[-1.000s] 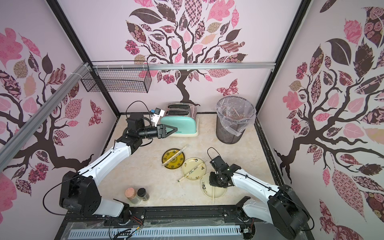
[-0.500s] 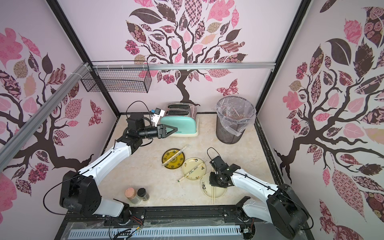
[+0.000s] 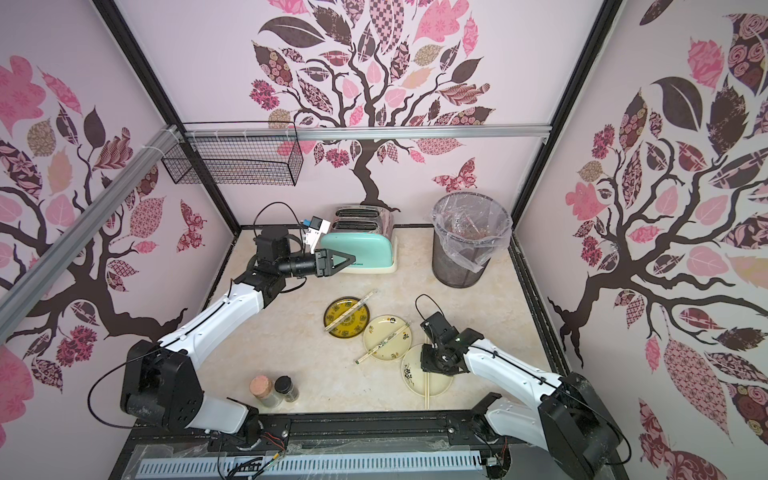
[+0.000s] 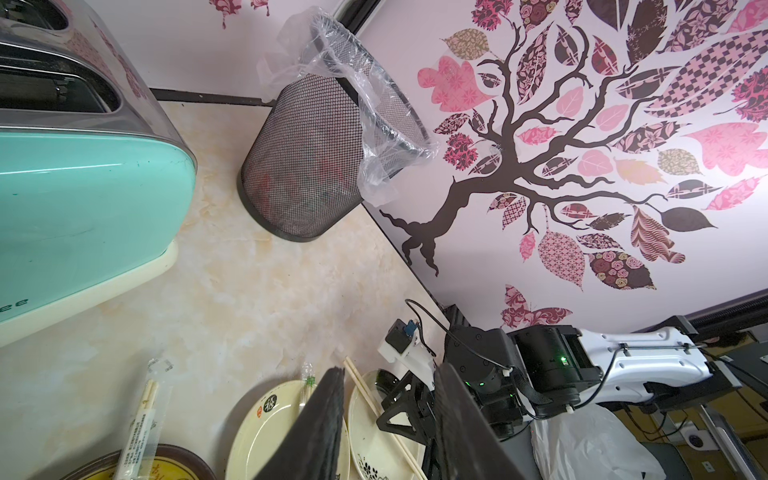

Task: Remove the packaging of disposable chopsticks
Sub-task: Place the disposable chopsticks on the plate.

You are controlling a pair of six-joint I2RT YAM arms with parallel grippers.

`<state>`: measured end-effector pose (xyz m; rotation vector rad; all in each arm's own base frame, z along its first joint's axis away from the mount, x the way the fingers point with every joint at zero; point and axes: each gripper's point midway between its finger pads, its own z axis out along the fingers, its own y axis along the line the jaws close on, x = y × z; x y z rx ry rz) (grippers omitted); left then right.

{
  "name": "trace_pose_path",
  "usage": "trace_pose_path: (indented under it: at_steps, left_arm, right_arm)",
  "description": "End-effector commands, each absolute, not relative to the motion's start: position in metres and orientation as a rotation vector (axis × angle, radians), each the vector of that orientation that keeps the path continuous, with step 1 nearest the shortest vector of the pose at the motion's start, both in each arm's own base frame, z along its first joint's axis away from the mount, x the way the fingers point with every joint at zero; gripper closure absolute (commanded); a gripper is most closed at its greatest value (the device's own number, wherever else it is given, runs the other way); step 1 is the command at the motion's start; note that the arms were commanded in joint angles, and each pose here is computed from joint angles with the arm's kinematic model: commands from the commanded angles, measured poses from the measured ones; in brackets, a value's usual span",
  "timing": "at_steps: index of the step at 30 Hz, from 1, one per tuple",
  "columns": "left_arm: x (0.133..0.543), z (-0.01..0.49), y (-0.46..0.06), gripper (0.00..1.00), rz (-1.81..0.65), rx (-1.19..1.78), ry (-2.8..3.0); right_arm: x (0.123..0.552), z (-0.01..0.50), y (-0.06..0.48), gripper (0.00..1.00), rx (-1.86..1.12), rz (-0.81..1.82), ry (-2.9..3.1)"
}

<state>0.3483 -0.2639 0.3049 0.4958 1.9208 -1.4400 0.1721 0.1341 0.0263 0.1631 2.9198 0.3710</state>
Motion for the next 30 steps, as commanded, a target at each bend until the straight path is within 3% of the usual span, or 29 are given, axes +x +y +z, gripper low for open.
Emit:
trace_pose_path:
  at_steps: [1,30]
  left_arm:
    - [0.3492,0.3163,-0.2645,0.60,-1.440,0.519,1.887]
    - [0.3491,0.3167,-0.2646,0.60,-1.445,0.520,1.888]
  right_arm:
    - [0.1791,0.0363,0.1365,0.63,0.144,0.363,2.903]
    - [0.1806,0.0365,0.1385,0.83,0.147,0.375,2.897]
